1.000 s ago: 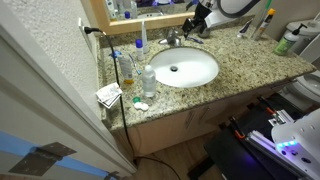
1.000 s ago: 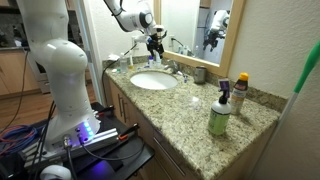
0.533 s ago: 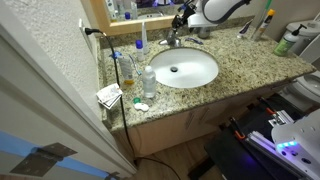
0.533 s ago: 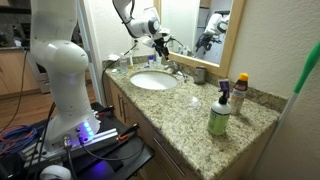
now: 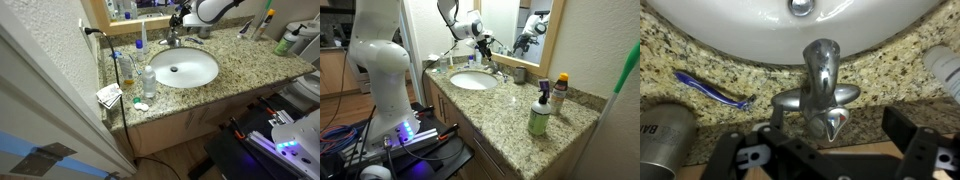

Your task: Push the faucet handle upwards

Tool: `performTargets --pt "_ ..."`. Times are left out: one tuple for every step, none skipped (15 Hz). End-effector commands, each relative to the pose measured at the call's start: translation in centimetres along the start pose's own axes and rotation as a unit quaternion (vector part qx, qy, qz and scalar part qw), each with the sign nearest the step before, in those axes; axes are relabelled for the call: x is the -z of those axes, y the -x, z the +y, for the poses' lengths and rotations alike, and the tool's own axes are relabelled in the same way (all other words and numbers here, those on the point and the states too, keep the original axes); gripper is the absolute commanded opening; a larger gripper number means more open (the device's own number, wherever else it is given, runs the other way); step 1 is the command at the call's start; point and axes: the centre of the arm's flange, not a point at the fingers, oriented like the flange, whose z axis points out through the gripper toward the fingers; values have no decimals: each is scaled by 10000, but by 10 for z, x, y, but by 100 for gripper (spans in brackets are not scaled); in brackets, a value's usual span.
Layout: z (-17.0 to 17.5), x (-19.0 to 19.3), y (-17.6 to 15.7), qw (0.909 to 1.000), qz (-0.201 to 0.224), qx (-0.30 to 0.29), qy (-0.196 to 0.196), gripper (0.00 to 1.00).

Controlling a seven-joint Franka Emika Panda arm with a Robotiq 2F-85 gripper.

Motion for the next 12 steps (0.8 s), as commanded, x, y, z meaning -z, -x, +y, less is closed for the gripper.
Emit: performTargets --pt "-11 -32 -17 9995 179 -246 -2 100" --pt "-14 -37 -20 9995 198 -250 -43 100" --pt "-16 -43 -25 9993 263 -262 -12 100" --pt "-18 -47 -29 9991 314 -296 35 100" --pt "-18 -51 -33 9991 253 -329 75 100" --pt "-9 -36 -19 9995 183 -249 35 100" --pt "-10 -41 -22 9994 202 -260 51 100" --pt "-12 -44 -24 9994 218 -261 56 75" --pt "-10 -41 -23 9997 114 -223 44 72" --pt "-8 -38 -22 9998 90 -191 31 67" --pt "-6 -37 -22 9998 38 -180 18 58" --pt "-3 -36 -22 9998 50 -174 31 53"
